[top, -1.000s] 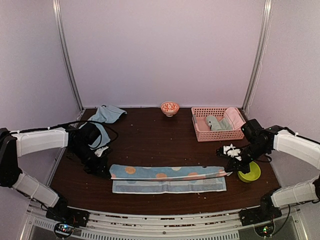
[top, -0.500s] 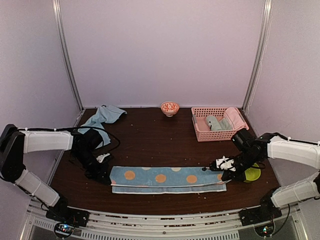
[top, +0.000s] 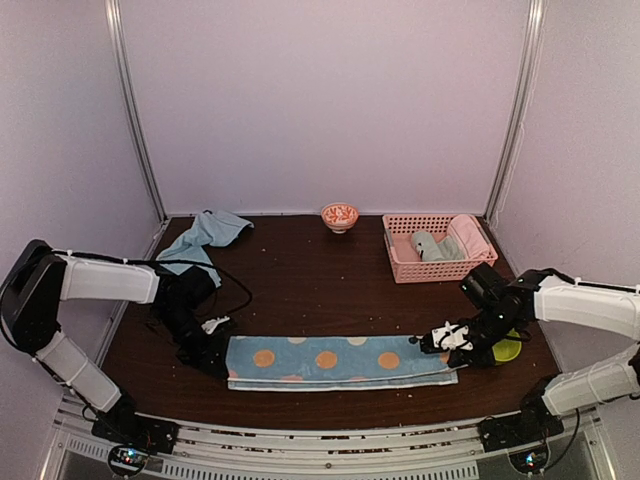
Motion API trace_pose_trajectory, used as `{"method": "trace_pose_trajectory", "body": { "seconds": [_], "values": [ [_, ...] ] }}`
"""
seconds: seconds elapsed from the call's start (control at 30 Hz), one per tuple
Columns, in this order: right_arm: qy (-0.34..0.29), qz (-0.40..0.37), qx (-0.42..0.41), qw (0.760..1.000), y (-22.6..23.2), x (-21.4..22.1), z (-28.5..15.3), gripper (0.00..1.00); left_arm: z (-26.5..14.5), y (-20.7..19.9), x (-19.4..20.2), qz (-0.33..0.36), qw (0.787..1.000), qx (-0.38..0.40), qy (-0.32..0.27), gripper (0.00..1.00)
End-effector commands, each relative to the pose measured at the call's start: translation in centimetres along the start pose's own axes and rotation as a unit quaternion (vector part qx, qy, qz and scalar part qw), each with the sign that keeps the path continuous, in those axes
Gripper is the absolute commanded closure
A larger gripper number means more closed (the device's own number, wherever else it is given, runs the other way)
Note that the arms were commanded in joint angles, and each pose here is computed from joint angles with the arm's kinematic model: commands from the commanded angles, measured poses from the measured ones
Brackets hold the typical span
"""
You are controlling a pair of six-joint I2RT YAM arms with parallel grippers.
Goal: Roll the towels
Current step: Fold the towel at the center of the board.
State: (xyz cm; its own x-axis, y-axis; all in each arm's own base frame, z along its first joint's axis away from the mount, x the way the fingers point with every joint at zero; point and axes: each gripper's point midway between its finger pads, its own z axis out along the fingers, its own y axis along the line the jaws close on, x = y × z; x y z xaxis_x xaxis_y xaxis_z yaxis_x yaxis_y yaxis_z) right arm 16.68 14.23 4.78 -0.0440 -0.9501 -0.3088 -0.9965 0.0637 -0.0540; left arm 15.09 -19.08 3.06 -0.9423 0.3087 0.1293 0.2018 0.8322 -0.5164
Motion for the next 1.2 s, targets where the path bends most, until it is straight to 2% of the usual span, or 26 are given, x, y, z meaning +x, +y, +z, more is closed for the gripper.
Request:
{"method": "trace_pose_trajectory", "body": {
  "seconds": [0.0,0.23,0.57,0.93,1.17],
  "values": [
    [0.015,-0.011,0.004,1.000,-0.1,0.1,-1.2,1.00,0.2,-0.6,-0.4,0.018,1.000,0.011,0.001,1.00],
    [0.008,-0.018,0.021,1.000,-0.6,-0.8,-3.5,1.00,-1.0,-2.7,-1.4,0.039,0.998,0.046,-0.016,1.00],
    [0.044,-0.030,0.004,0.999,0.9,1.5,-1.3,1.00,1.5,-2.5,0.3,0.054,0.997,0.034,0.031,1.00],
    [0.092,-0.055,-0.055,0.993,3.4,3.5,0.4,1.00,2.2,-1.6,0.7,0.049,0.998,0.021,0.043,1.00],
    [0.078,-0.050,-0.028,0.995,2.0,2.3,-0.5,1.00,0.1,-4.4,-0.3,0.072,0.995,0.062,0.011,1.00]
  ]
}}
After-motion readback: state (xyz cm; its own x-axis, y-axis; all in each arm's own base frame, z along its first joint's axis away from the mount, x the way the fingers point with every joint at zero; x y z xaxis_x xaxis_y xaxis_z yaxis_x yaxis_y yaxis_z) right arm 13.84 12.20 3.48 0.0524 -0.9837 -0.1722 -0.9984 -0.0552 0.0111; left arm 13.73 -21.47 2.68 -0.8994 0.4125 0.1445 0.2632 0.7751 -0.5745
